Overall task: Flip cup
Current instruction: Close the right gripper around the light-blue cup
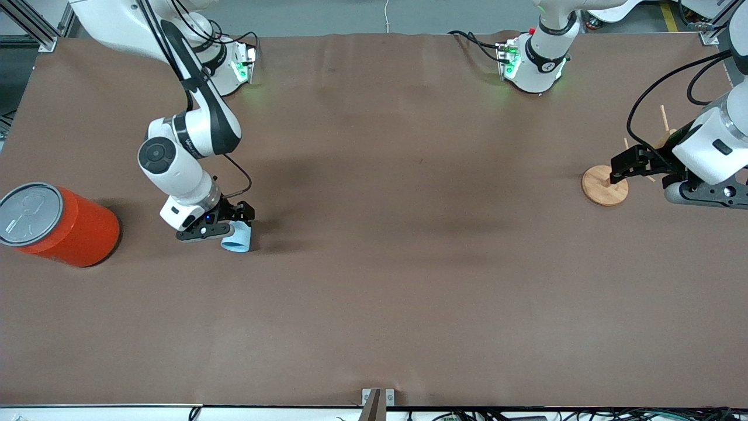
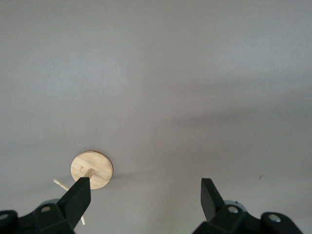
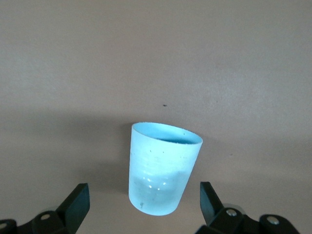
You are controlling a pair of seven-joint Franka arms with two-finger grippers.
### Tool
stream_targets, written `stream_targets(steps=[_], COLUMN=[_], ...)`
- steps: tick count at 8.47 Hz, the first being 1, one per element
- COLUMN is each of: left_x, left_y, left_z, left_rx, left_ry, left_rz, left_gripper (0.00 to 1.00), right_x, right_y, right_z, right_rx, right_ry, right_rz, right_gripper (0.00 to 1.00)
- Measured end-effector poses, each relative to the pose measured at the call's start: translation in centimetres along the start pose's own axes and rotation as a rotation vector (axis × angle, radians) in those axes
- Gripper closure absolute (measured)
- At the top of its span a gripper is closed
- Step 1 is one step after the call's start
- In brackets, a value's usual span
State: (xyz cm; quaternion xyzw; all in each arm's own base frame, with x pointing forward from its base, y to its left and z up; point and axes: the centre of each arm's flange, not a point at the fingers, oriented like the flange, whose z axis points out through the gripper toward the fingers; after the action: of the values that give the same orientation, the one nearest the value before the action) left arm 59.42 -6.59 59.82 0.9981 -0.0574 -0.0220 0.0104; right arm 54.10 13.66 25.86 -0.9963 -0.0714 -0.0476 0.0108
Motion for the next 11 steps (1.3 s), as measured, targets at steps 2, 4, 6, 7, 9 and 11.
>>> stream_targets(steps=[2,4,6,7,9,11], left_x=[0.2,0.7,1.4,1.5,1.5,1.5], left_y=[0.1,0.1,0.0,0.0,0.0,0.0], left_z=[0.2,1.0,1.9,2.1,2.1,2.1], left_rx=[0.0,-0.002,-0.003,-0.004,-0.004,-0.004], left_ry=[-0.001,-0.004,-0.005,-0.005,-0.005,-0.005], left_rz=[0.001,0.0,0.0,0.0,0.0,-0.001], left_gripper=[0.0,0.0,0.0,0.0,0.0,0.0], right_x=[0.2,0.3,0.2,0.3,0.4,0.3], right_y=[0.6,0.9,1.4,1.5,1.5,1.5], right_z=[-0.1,1.2,2.7,3.0,3.4,4.3], right_rx=[-0.001,-0.001,-0.005,-0.005,-0.006,-0.008], right_ry=[0.026,0.053,0.045,0.046,0.045,0.031], right_rz=[0.012,0.017,0.025,0.026,0.027,0.027], right_gripper=[0.0,0.0,0.0,0.0,0.0,0.0])
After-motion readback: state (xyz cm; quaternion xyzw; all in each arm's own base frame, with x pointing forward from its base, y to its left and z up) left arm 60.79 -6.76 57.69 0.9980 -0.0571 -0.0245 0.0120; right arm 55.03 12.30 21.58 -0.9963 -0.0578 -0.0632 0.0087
